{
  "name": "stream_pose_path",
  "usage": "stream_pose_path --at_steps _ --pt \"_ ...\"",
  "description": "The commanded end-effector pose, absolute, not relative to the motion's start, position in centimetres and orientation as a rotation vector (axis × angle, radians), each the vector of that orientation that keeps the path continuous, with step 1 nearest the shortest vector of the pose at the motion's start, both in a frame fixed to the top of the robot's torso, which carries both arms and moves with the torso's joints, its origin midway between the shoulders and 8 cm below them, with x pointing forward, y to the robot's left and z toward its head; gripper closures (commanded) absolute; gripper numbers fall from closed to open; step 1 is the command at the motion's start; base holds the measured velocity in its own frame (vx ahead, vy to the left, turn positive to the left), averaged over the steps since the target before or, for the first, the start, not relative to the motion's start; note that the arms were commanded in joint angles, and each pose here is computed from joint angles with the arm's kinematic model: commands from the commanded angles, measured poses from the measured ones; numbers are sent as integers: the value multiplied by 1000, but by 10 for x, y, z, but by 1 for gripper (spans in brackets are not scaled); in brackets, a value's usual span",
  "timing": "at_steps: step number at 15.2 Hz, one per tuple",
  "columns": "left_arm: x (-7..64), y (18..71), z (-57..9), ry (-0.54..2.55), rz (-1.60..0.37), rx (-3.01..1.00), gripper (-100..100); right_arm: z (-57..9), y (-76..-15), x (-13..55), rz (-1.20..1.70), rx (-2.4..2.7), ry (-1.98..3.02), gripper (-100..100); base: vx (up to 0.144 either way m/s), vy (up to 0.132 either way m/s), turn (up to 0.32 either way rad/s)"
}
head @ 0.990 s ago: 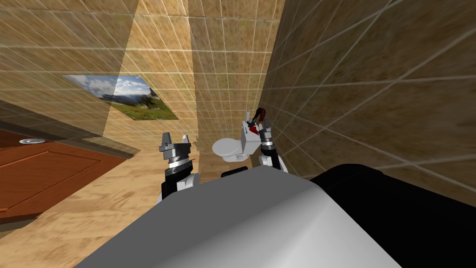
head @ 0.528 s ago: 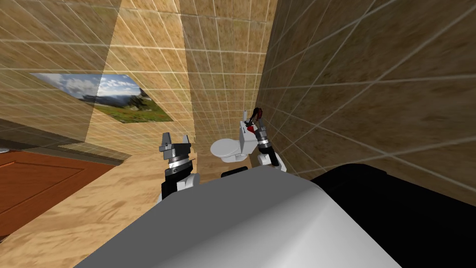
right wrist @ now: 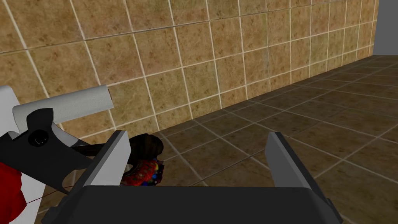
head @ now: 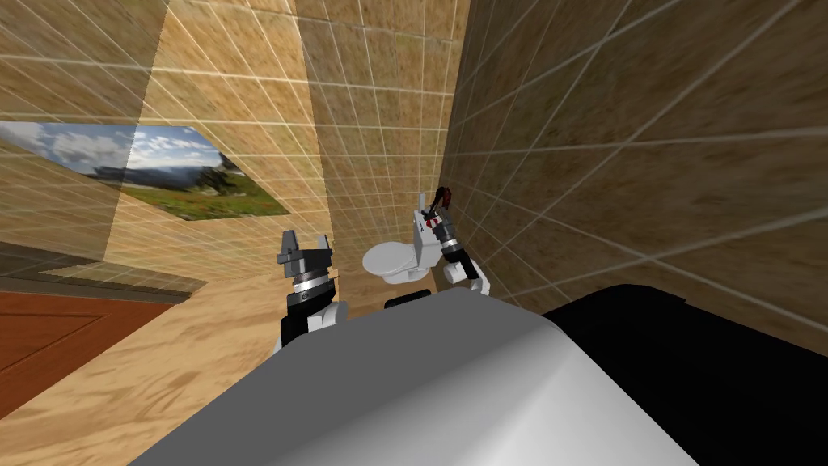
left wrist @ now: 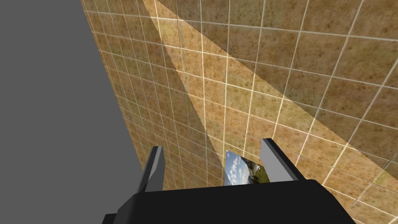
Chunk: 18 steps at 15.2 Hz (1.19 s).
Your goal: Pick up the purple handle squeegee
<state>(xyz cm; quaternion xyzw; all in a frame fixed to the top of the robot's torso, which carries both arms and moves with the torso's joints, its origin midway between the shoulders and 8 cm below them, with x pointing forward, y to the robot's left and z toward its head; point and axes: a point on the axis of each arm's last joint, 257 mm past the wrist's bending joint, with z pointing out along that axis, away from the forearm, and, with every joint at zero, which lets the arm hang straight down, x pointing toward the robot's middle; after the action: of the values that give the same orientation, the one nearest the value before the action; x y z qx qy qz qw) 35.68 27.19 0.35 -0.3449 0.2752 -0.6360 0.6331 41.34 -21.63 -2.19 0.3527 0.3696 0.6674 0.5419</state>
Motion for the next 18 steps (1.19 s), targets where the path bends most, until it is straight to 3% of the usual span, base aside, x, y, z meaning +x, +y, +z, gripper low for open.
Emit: stream_pose_path --at_steps 1,18 --pt "357 272 3 629 -1455 -789 0 -33 -209 424 1633 903 901 -100 10 9 -104" --pt "357 272 3 629 -1455 -789 0 -100 -130 483 1971 1422 1067 -100 14 11 -90"
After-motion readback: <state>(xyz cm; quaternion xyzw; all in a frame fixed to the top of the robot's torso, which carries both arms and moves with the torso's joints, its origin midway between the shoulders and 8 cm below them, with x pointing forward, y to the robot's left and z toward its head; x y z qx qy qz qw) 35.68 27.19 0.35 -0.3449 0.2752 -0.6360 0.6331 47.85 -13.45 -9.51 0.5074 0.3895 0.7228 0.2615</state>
